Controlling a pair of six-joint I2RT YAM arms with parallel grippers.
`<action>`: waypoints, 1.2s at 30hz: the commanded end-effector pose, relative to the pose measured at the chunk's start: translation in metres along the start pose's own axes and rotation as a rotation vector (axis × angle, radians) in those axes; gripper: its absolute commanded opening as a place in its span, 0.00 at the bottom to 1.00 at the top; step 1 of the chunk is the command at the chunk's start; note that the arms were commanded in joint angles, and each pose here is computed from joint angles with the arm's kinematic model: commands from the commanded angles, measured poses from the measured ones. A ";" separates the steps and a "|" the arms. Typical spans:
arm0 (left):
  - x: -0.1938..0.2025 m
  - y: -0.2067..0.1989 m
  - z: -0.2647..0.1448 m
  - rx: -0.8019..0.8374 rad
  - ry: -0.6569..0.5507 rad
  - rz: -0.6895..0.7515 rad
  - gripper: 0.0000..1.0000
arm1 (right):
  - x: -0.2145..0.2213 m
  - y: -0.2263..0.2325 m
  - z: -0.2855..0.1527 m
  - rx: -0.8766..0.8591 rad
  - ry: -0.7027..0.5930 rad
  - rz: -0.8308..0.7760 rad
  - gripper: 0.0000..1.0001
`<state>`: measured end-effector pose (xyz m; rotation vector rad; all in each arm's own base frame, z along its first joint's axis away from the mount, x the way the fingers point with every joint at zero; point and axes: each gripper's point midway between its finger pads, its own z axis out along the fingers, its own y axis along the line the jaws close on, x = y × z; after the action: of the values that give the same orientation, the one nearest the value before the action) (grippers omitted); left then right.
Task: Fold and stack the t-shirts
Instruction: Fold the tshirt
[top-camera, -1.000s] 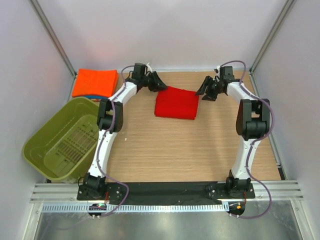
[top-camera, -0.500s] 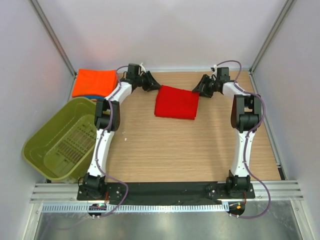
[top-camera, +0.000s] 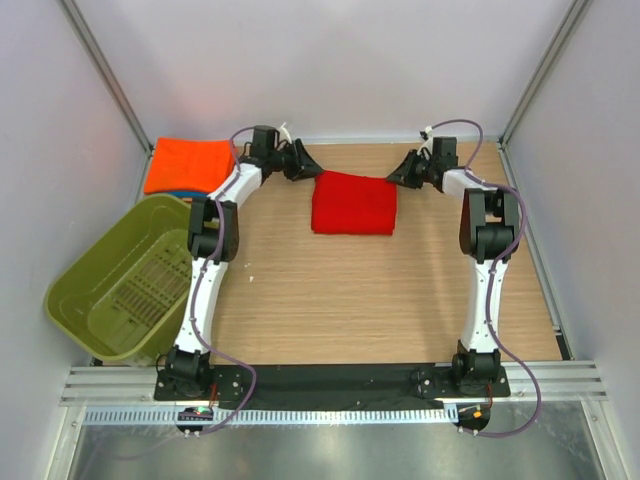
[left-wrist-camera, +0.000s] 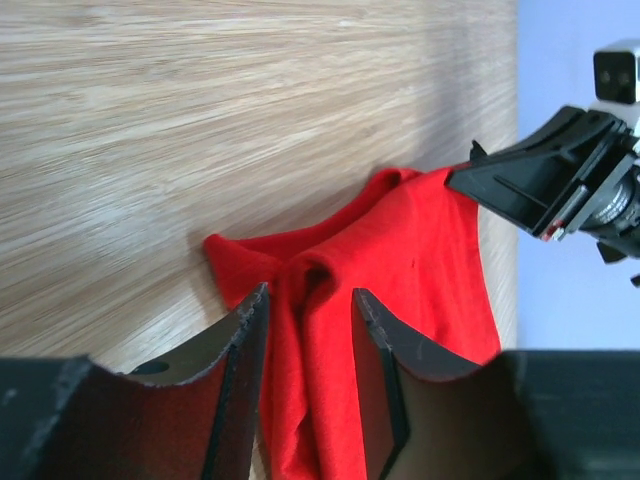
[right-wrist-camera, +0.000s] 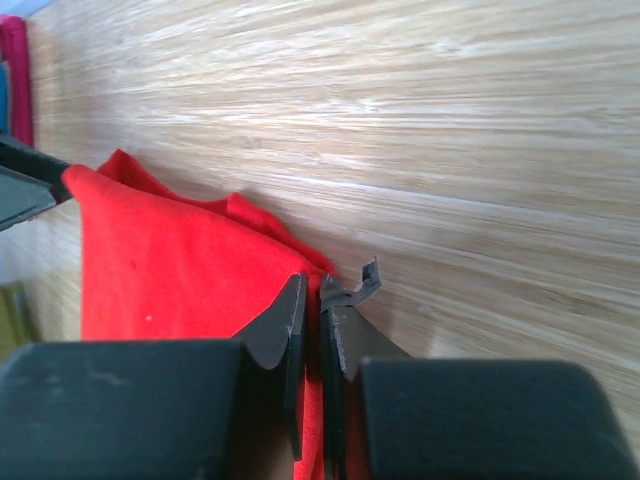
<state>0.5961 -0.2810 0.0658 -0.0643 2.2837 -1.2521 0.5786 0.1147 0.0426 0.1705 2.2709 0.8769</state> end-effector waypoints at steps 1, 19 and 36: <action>-0.014 -0.030 -0.008 0.120 -0.015 0.133 0.41 | -0.042 0.040 -0.012 -0.119 -0.118 -0.096 0.05; -0.011 -0.014 0.000 0.113 -0.019 0.215 0.41 | -0.016 0.028 -0.003 -0.104 0.021 -0.045 0.56; 0.048 -0.010 -0.013 0.067 0.104 0.087 0.00 | 0.042 0.040 -0.046 -0.048 0.109 0.051 0.52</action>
<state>0.5630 -0.2865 0.0327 0.0930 2.3061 -1.3098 0.5256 0.1274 0.0374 0.1837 2.3902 0.9917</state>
